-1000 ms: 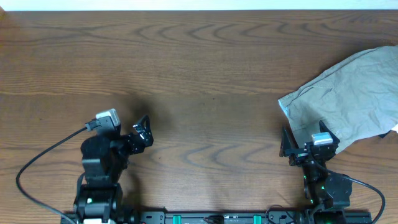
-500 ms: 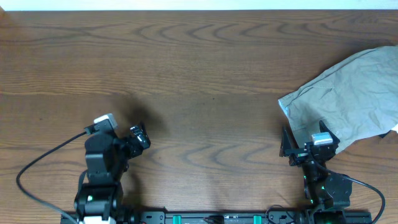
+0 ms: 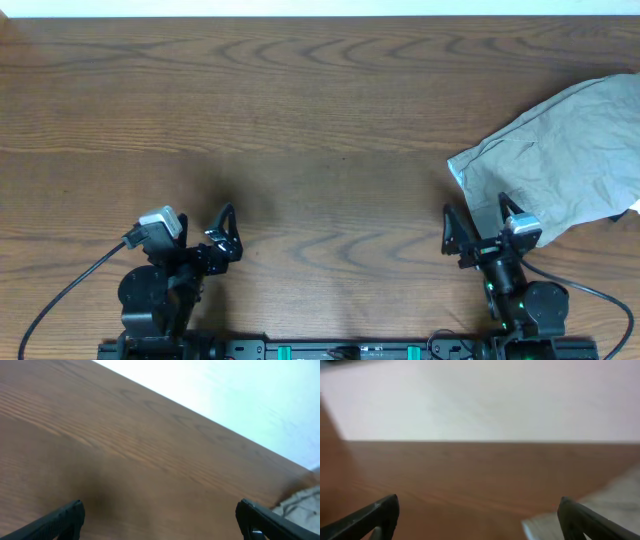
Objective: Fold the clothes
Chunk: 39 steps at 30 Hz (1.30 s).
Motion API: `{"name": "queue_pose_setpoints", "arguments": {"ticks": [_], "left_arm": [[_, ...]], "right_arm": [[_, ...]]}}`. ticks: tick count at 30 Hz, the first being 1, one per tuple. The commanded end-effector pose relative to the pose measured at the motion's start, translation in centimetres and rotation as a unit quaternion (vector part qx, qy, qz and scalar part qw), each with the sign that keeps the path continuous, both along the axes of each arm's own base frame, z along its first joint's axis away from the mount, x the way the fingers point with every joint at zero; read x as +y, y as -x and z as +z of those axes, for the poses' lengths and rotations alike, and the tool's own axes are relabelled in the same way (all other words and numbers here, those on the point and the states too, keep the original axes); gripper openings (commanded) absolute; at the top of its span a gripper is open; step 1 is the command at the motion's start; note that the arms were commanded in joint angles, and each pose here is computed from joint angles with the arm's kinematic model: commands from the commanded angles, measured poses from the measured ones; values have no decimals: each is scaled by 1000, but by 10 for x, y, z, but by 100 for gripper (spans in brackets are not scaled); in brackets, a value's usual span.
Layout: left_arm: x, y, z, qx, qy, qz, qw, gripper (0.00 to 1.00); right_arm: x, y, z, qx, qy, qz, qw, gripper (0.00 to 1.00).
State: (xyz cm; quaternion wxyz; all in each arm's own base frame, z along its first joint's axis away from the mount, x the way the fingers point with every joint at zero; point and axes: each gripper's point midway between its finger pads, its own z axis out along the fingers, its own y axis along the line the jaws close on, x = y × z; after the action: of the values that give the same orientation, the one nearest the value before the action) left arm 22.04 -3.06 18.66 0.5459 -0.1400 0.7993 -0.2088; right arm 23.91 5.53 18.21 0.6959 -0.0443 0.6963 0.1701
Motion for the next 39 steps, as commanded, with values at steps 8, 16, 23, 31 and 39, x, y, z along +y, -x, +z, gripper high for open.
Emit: {"name": "queue_pose_setpoints", "arguments": {"ticks": [8,16,23,31,39], "left_arm": [[-10,3,-5,4,5,-31,1000,98],[-11,3,-5,4,5,-31,1000,98],[-11,3,-5,4,5,-31,1000,98],[-11,3,-5,4,5,-31,1000,98],[-11,3,-5,4,5,-31,1000,98]], "right_arm": [[-2,21,72,-23,59,-3,998,99],[-73,17,46,190,96,-192,958,99],[-90,-5,-11,328,92,-212,916,99],[-118,-13,-40,409,-6,-209,888,99],[-162,23,-56,449,-118,-309,830,99]]}}
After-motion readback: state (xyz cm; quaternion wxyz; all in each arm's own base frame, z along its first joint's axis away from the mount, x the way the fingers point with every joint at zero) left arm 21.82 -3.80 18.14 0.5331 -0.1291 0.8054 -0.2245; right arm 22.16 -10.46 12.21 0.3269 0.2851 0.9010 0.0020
